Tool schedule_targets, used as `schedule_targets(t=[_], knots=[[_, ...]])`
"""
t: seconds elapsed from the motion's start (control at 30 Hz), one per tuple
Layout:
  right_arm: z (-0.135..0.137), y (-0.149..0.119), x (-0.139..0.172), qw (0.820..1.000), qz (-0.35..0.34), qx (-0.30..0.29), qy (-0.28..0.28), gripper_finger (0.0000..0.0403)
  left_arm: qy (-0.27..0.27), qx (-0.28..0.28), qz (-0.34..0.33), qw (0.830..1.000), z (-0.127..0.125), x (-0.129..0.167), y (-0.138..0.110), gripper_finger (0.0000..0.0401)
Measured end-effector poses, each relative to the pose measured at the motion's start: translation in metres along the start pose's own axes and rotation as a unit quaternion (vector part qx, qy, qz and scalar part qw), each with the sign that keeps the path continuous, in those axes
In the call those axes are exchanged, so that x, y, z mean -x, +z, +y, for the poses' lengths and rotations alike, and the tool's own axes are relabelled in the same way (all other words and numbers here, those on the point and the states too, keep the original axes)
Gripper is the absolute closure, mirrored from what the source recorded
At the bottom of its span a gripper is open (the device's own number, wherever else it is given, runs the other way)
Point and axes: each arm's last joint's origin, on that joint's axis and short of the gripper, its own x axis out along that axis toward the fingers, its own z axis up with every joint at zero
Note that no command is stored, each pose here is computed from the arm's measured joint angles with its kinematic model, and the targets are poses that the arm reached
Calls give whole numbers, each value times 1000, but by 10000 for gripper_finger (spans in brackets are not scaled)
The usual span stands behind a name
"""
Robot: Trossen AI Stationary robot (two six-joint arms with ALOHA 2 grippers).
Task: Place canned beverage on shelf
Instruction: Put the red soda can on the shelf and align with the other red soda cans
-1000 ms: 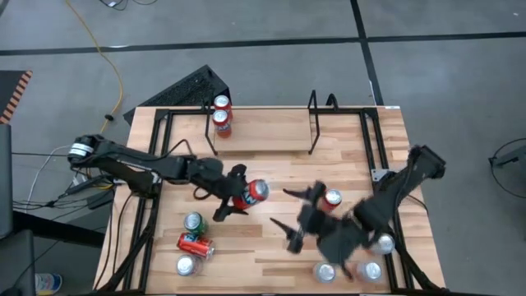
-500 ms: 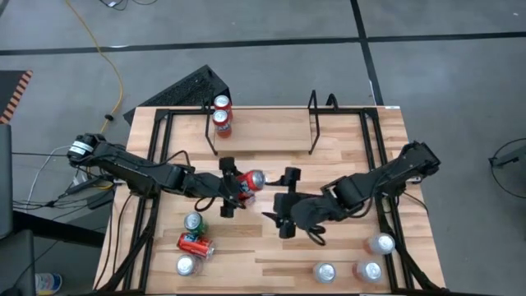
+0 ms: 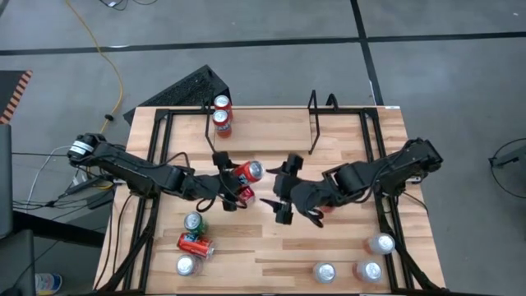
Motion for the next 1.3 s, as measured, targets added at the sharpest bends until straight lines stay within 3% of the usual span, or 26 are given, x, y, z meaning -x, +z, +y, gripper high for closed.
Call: schedule_targets(t=[0.5, 0.8, 1.07, 1.3], knots=[[-23, 8, -11, 1000, 5, -16, -1, 44, 2, -17, -27, 999, -5, -1, 6, 111], [-31, 9, -16, 1000, 3, 13, -4, 44, -15, -17, -34, 999, -6, 0, 7, 111], [-37, 8, -28, 998, 16, 3, 57, 44, -18, -19, -38, 999, -7, 0, 7, 111], [-35, 2, -43, 998, 34, 8, 44, 51, -26, -20, -39, 999, -7, 0, 7, 111]])
